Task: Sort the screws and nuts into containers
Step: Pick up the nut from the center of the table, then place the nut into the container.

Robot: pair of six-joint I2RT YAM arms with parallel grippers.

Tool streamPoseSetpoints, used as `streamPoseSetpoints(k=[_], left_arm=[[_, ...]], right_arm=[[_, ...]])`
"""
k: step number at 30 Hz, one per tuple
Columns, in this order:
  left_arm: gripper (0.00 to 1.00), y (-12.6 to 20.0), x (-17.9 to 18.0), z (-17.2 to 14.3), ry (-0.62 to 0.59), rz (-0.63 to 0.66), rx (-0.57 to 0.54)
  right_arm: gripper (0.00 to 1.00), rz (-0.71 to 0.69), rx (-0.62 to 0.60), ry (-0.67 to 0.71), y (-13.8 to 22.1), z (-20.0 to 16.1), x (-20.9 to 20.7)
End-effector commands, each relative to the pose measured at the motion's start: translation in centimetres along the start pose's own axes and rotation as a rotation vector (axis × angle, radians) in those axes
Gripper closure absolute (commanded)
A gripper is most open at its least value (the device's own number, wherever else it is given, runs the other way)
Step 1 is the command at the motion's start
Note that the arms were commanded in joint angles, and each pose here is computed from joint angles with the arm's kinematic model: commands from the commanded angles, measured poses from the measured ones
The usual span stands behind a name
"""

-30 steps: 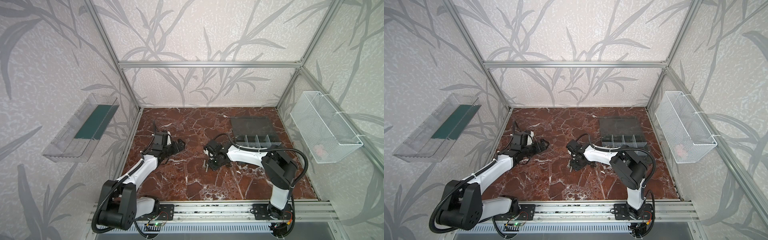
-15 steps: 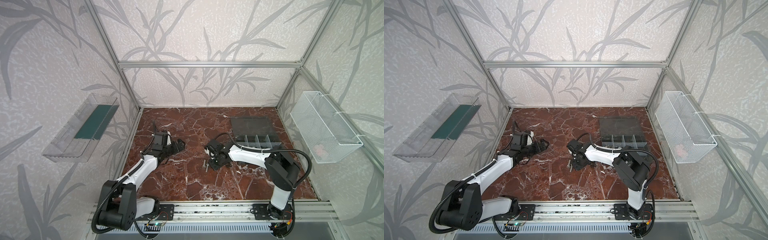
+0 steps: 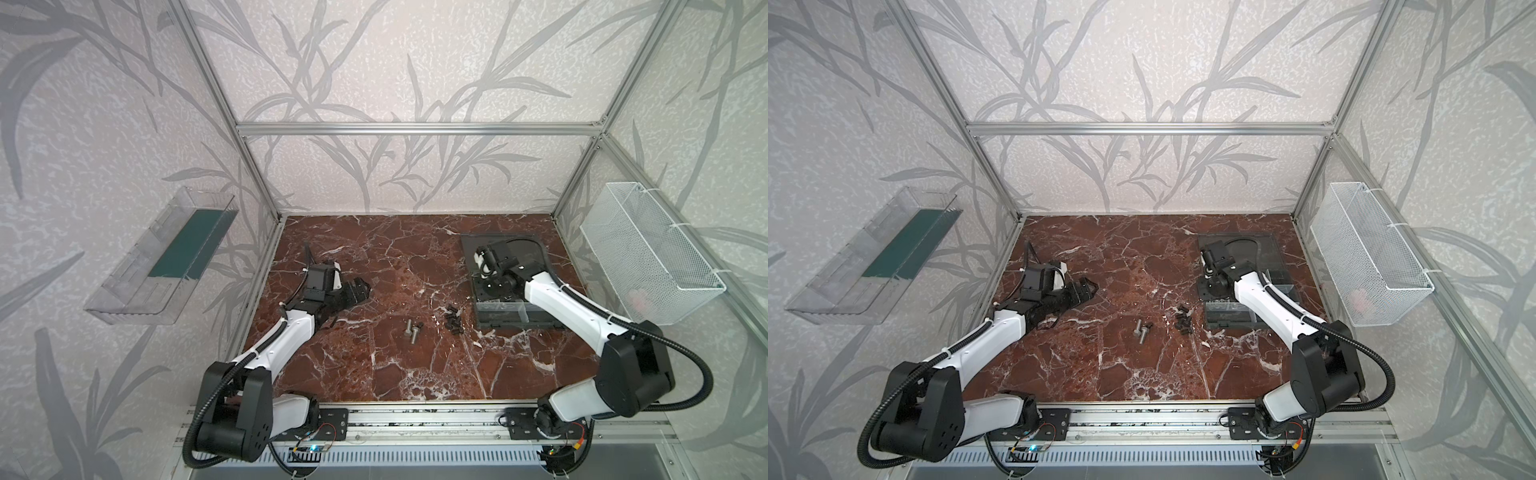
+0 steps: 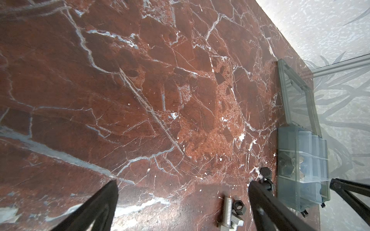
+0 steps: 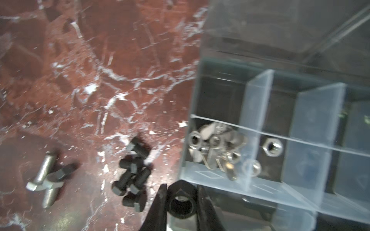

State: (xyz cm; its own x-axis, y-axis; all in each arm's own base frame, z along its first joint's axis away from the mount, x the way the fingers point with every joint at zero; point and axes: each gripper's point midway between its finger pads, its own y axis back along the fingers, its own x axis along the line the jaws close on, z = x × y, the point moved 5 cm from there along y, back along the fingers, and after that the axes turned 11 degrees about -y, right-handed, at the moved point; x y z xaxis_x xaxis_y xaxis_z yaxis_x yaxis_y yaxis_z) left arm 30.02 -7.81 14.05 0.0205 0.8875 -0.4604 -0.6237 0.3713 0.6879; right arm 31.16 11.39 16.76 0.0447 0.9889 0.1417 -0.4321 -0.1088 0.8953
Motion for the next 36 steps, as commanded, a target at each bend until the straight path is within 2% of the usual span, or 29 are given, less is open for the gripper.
streamPoseSetpoints(k=[1,8,17,25,35,36], left_arm=[[0.01,0.4,0.0,-0.1,-0.002,-0.006,-0.009],[0.01,0.5,-0.1,0.1,-0.005,-0.008,-0.013],[0.01,0.5,-0.1,0.2,-0.005,-0.007,-0.012],[0.01,0.6,-0.1,0.3,-0.008,0.0,-0.012],[0.01,0.6,0.0,0.3,-0.008,0.004,-0.008],[0.01,0.6,0.0,0.3,-0.008,0.004,-0.009]], right_arm=[[1.0,-0.089,-0.008,-0.106,0.7,0.2,-3.9],[1.0,-0.19,-0.04,-0.29,0.8,1.5,-9.6],[1.0,-0.217,0.004,-0.417,-0.9,2.3,-14.0],[1.0,-0.218,0.054,-0.424,-3.1,2.4,-14.7],[1.0,-0.231,0.058,-0.417,-3.6,3.2,-15.3],[0.94,-0.234,0.061,-0.415,-3.6,3.2,-15.4]])
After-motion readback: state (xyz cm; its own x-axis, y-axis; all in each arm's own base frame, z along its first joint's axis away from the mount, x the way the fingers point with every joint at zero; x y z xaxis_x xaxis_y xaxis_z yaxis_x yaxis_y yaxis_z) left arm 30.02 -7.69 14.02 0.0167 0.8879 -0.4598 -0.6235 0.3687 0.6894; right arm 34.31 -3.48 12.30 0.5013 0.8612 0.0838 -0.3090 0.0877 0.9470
